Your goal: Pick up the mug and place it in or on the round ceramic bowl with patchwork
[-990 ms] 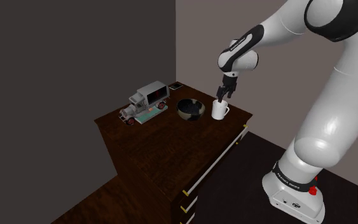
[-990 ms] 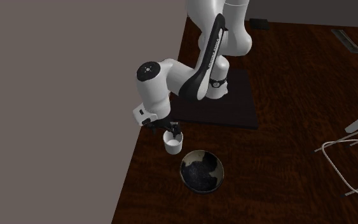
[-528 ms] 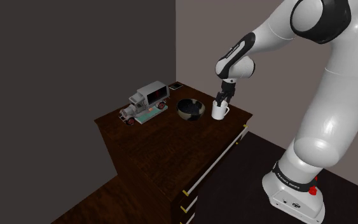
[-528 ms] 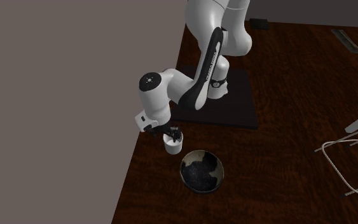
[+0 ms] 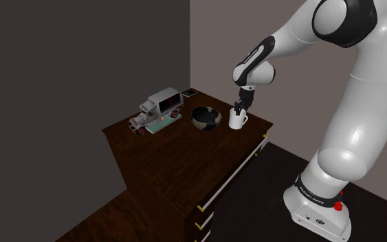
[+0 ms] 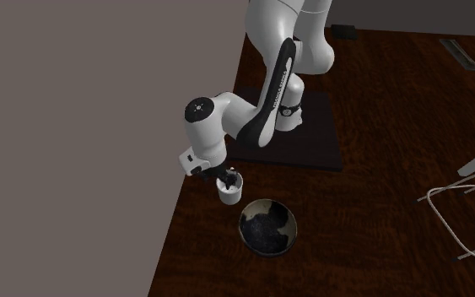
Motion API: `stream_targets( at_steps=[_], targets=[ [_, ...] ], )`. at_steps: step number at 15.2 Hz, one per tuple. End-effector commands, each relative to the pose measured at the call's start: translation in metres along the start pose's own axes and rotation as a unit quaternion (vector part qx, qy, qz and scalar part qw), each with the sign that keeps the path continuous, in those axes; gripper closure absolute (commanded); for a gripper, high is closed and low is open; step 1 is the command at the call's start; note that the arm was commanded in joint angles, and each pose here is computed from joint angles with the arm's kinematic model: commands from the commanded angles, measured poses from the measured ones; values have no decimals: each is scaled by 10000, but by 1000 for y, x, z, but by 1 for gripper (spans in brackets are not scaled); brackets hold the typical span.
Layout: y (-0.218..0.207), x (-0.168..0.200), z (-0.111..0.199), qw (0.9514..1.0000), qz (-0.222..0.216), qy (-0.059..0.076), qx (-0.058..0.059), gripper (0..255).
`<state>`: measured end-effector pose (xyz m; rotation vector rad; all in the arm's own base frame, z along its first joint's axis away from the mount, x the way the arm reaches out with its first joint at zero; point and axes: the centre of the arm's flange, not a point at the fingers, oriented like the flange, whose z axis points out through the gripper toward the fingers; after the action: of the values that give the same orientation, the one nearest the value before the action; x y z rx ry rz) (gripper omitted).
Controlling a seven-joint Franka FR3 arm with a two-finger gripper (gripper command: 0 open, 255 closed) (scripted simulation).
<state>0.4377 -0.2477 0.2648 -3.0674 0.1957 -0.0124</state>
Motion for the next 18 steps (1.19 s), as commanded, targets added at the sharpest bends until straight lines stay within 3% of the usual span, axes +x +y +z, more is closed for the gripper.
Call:
stream_targets(
  at_steps=[1,9,18],
  targets=[
    [0,0,0,10000,0,0,0,255],
    [0,0,0,10000,0,0,0,255],
    [-3,0,-47,10000,0,0,0,255]
  ],
)
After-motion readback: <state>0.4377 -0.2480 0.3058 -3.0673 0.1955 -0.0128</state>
